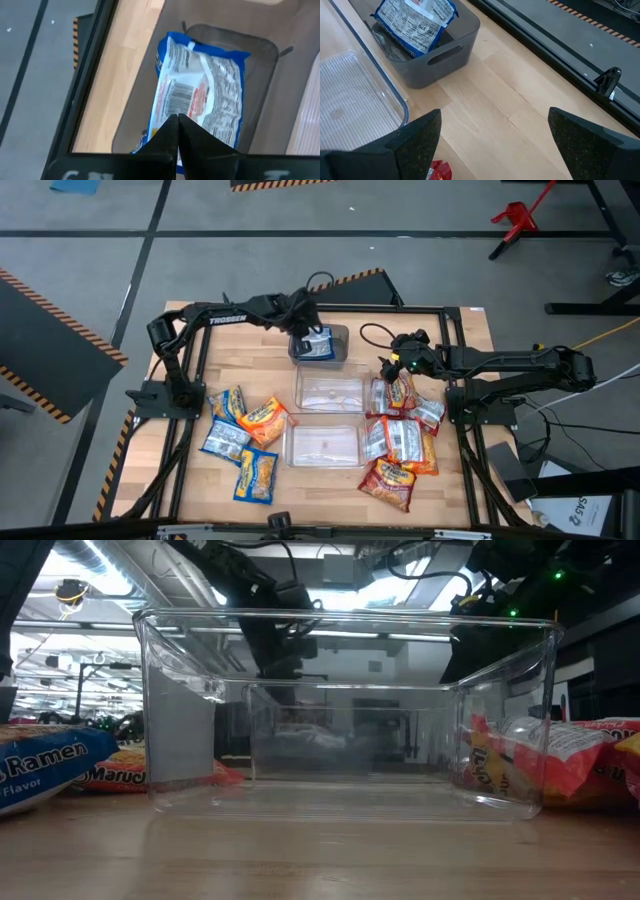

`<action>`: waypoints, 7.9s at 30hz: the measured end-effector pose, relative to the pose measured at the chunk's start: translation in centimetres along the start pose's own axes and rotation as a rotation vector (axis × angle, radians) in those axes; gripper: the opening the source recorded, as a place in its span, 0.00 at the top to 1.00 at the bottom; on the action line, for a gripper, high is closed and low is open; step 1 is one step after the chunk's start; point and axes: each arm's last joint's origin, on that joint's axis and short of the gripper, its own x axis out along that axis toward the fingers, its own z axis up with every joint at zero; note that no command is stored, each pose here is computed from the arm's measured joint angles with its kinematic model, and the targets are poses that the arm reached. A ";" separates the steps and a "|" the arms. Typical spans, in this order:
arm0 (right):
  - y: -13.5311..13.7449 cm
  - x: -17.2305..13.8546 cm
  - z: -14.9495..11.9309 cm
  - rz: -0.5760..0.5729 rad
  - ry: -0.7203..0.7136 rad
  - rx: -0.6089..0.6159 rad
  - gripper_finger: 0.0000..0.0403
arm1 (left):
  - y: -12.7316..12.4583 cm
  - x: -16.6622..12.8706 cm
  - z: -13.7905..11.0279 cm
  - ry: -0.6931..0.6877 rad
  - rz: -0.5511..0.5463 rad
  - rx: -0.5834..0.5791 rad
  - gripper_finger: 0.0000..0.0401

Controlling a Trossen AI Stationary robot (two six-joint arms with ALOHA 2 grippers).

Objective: Sort Maruchan noodles
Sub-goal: Put the blue noodle pack into the black bin, then put the red noodle pack into the top transparent bin

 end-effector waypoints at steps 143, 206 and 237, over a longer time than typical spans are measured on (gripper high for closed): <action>9.5 -5.7 -9.9 -0.003 0.307 -0.587 0.13 | -5.0 -21.7 -1.3 -0.516 -0.192 -0.160 0.70; 6.0 -11.2 3.4 -0.125 -0.011 -0.196 1.00 | -6.5 -15.1 0.9 -0.616 -0.295 0.064 0.65; 6.6 -15.3 8.4 0.271 -0.113 -0.260 1.00 | -7.8 -9.0 4.7 -0.927 -0.525 0.186 0.37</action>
